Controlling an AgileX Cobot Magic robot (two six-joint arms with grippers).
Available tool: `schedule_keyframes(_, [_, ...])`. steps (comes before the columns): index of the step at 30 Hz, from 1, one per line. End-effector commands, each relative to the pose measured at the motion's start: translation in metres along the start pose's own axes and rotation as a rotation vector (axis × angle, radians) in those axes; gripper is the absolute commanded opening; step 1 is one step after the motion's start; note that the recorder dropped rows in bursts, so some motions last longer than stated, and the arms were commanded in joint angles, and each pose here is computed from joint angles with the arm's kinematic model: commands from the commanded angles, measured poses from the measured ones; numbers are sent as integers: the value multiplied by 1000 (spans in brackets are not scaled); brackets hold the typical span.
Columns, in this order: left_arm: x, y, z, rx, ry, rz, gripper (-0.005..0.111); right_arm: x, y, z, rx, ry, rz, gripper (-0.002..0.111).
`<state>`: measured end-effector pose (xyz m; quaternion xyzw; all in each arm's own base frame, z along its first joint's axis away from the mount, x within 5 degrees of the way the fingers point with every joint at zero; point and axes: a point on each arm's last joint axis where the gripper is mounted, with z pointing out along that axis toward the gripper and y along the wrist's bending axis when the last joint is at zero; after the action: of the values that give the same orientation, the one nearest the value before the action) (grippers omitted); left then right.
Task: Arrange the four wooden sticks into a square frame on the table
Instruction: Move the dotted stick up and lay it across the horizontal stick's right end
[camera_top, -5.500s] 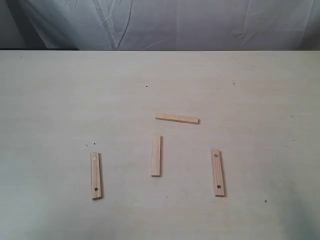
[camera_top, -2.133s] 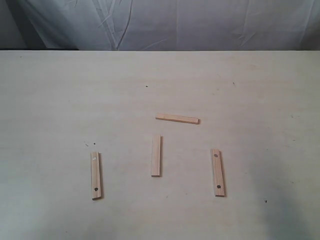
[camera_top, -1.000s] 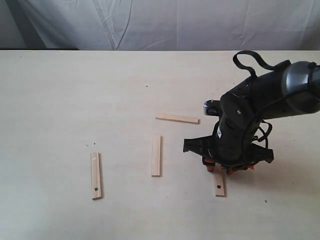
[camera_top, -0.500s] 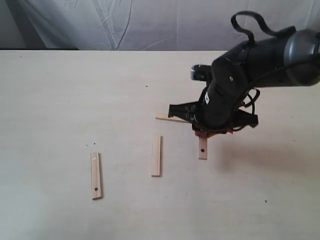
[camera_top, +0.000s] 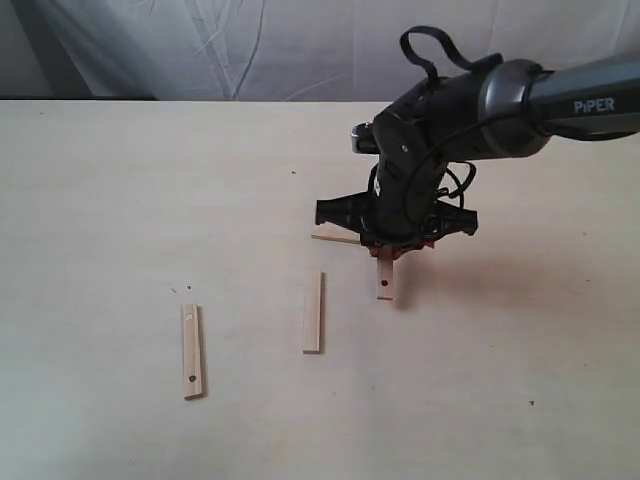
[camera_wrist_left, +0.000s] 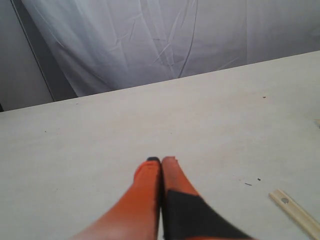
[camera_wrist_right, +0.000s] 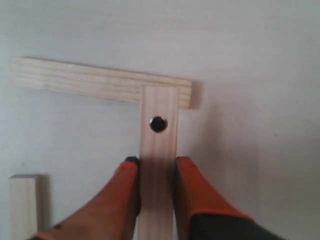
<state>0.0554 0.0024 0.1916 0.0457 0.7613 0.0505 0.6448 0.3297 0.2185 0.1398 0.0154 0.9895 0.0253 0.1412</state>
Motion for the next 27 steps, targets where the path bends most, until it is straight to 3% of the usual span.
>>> schedule_keyframes(1, [1, 0, 0, -3, -6, -3, 0, -2, 4, 8, -23, -18, 38, 0])
schedule_keyframes(24, [1, 0, 0, -3, -6, -3, 0, 0, 3, 12, -8, -3, 80, 1])
schedule_keyframes(27, [1, 0, 0, -3, -6, -3, 0, 0, 3, 12, -4, 1, 80, 16])
